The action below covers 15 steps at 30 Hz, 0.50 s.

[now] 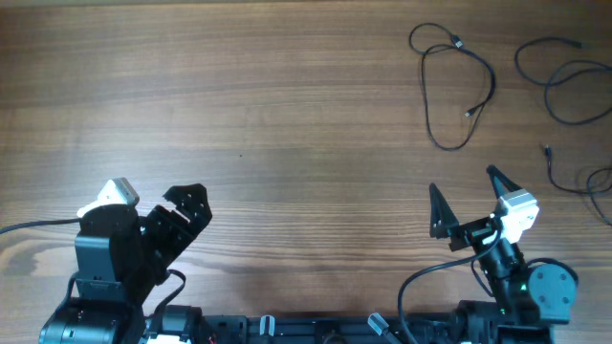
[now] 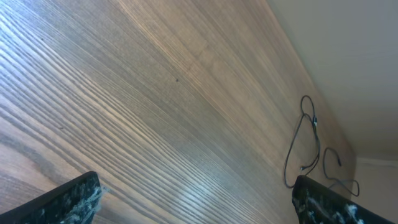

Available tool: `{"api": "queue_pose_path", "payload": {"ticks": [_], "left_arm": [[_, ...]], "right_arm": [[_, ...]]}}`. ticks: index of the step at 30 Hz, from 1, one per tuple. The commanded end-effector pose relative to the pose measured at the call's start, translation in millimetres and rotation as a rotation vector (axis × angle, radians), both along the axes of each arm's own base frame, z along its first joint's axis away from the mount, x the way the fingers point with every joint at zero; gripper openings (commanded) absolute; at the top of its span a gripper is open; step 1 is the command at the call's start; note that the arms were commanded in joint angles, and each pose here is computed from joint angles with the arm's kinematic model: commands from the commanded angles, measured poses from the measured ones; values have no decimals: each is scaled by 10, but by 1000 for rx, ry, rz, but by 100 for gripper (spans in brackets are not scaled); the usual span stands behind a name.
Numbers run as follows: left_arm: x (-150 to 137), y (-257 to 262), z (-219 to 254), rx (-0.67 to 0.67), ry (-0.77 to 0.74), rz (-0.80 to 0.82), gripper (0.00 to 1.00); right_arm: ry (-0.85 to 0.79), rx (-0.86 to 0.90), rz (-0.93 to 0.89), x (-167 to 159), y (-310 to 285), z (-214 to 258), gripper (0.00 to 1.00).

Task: Untangle cables

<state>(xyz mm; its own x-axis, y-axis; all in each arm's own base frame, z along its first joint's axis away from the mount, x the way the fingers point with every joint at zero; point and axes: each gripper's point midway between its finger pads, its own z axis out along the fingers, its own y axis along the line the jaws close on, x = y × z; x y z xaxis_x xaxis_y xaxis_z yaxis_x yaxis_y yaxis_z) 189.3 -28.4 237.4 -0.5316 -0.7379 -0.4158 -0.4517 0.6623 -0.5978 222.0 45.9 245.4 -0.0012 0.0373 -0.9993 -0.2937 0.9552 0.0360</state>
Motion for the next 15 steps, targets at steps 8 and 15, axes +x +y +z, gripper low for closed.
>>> {"api": "queue_pose_path", "payload": {"ticks": [8, 15], "left_arm": [[8, 33, 29, 24, -12, 2, 100], [8, 33, 29, 24, -12, 2, 100]], "right_arm": [[-2, 63, -52, 123, -64, -395, 99], [-7, 154, -120, 218, -175, -576, 100]]}}
